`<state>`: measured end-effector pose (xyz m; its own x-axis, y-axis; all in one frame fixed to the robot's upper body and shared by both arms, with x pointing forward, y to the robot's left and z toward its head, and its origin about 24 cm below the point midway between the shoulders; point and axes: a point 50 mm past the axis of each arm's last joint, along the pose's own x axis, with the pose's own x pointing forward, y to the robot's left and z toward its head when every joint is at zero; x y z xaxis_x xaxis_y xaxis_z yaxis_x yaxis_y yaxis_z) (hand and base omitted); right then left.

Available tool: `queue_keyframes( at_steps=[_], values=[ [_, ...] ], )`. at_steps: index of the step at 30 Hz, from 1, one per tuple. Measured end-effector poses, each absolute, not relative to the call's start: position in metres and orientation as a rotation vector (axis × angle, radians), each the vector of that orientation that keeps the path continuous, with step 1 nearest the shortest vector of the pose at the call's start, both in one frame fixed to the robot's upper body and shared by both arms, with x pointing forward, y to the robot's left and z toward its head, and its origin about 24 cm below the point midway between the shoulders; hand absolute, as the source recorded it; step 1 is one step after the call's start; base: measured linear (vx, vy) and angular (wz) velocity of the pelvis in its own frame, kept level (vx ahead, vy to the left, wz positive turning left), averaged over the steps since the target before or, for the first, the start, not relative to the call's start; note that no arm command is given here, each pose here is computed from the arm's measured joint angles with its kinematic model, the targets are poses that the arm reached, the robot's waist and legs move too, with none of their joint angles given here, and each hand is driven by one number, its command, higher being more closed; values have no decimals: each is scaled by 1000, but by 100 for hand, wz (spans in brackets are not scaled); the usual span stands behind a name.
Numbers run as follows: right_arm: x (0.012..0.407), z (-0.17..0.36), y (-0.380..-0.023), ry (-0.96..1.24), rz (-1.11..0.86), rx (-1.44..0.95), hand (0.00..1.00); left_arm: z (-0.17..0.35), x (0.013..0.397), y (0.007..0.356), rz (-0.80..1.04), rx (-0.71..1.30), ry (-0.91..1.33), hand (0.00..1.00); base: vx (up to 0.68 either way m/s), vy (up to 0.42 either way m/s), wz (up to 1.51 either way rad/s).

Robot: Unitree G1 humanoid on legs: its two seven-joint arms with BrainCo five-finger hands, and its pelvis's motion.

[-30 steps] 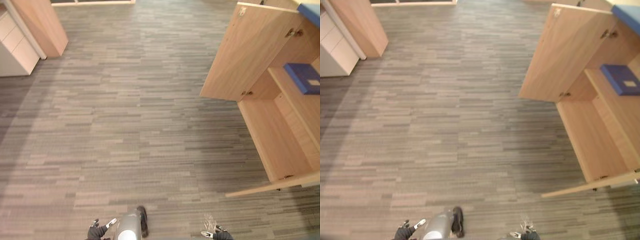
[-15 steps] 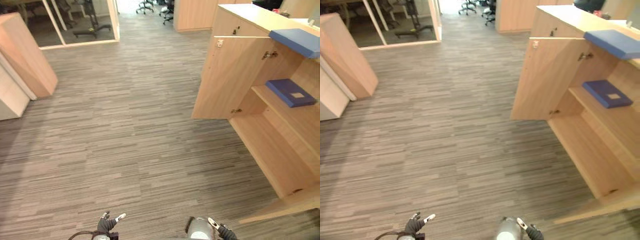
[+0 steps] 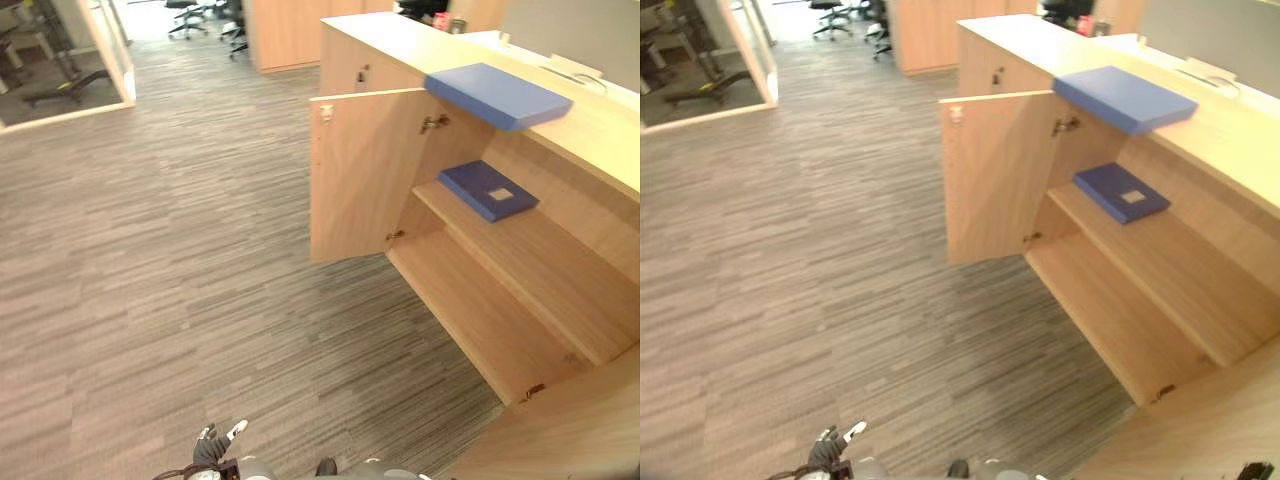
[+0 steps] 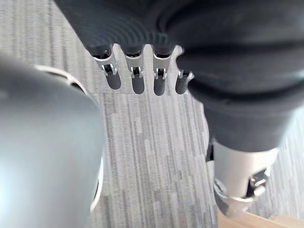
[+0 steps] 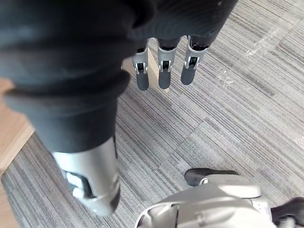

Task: Walk over to the cabinet, pick up the folder, carry it to the office cabinet, place the folder inside the office cabinet, then close the office cabinet door

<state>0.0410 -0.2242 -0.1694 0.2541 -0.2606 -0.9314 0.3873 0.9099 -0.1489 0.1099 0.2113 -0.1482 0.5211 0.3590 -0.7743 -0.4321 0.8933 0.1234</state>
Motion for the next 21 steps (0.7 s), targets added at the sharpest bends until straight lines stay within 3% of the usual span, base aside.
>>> queue_keyframes(
  at_steps=[11, 21],
  values=[
    [62, -166, -219, 1159, -449, 142, 0, -152, 103, 211, 640, -244, 903, 0, 464, 139, -91],
    [72, -165, -212, 1127, -395, 142, 0, -146, 101, 249, 629, -104, 912, 0, 336, 196, -39]
  ],
)
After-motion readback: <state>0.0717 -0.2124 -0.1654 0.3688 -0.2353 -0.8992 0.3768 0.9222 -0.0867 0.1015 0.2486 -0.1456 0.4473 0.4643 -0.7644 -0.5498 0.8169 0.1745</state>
